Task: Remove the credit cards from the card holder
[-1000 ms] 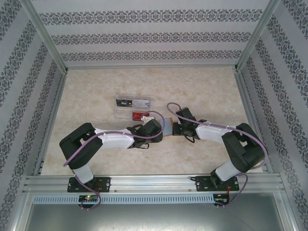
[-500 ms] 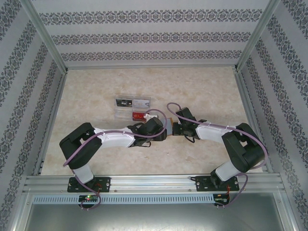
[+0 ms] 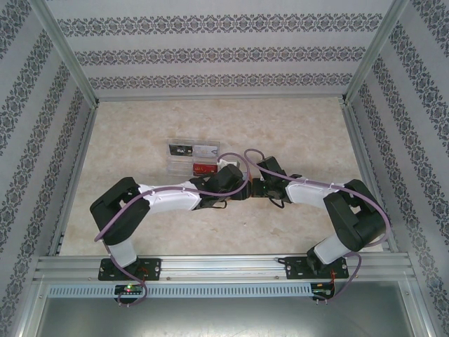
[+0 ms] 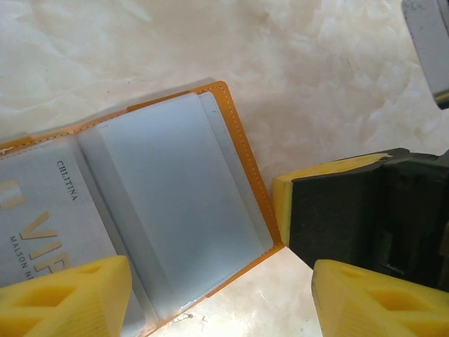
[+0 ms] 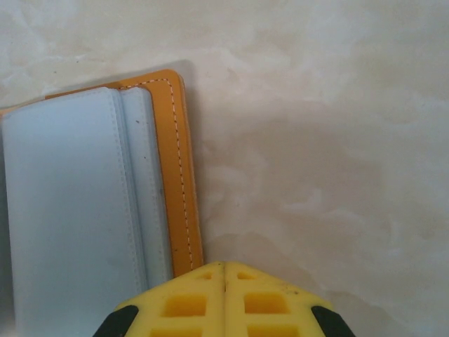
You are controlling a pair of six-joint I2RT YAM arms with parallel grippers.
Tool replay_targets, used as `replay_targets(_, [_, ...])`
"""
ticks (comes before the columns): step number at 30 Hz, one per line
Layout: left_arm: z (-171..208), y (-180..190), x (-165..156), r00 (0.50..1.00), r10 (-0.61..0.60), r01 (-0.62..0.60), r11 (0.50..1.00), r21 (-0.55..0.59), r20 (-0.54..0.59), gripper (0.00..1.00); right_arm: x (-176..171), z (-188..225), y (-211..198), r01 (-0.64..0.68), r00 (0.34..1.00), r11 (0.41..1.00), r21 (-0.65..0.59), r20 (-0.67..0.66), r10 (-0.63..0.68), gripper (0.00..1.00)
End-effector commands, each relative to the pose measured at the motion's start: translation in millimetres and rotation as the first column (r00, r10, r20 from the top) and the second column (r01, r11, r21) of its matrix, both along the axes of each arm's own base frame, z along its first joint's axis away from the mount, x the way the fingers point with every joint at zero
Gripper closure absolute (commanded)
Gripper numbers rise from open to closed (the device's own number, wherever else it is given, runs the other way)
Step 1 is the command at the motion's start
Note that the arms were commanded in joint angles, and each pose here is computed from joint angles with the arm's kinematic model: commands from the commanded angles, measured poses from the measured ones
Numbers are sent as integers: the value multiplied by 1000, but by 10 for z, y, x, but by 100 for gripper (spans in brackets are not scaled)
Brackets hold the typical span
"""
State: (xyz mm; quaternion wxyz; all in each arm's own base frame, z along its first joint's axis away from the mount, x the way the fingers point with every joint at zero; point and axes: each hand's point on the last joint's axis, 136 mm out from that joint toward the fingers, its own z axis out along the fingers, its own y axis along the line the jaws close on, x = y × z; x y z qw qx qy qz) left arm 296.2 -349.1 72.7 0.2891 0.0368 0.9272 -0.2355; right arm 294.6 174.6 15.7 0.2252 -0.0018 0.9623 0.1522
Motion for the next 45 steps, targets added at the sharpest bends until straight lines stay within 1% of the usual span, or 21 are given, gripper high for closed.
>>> replay_targets(1, [45,32,-25,1000,11,-11,1000,19,23,31,15,77,-29,18,999,1000,20,28,-19,100])
replay_targets(4, [56,148,-59,999,33,-33,999,29,29,35,26,162,-37,19,998,999,37,60,-21,100])
replay_targets(7, [48,289,-94,998,60,-62,997,45,37,43,29,283,-56,16,993,999,51,113,-22,94])
replay_targets(10, [-10,435,-140,996,86,-88,995,57,33,52,27,433,-32,-3,985,997,82,170,-11,89])
replay_targets(15, [-134,665,-186,992,128,-129,990,61,20,63,-18,619,196,-98,976,985,140,206,68,88])
replay_targets(21, [-253,748,-192,991,136,-136,990,38,-4,78,-94,683,544,-205,967,960,189,190,169,88])
replay_targets(25, [-308,717,-179,992,126,-126,992,28,-17,82,-105,659,760,-245,964,947,208,161,214,91])
replay_targets(31, [-384,700,-161,992,124,-123,992,27,-32,82,-92,519,952,-258,966,935,245,87,243,92])
replay_targets(40, [-463,725,-165,990,132,-130,991,44,-47,82,-83,242,989,-217,973,941,259,-15,228,89])
replay_targets(45, [-516,711,-169,989,132,-129,990,47,-61,82,-88,141,947,-193,977,948,252,-45,211,86])
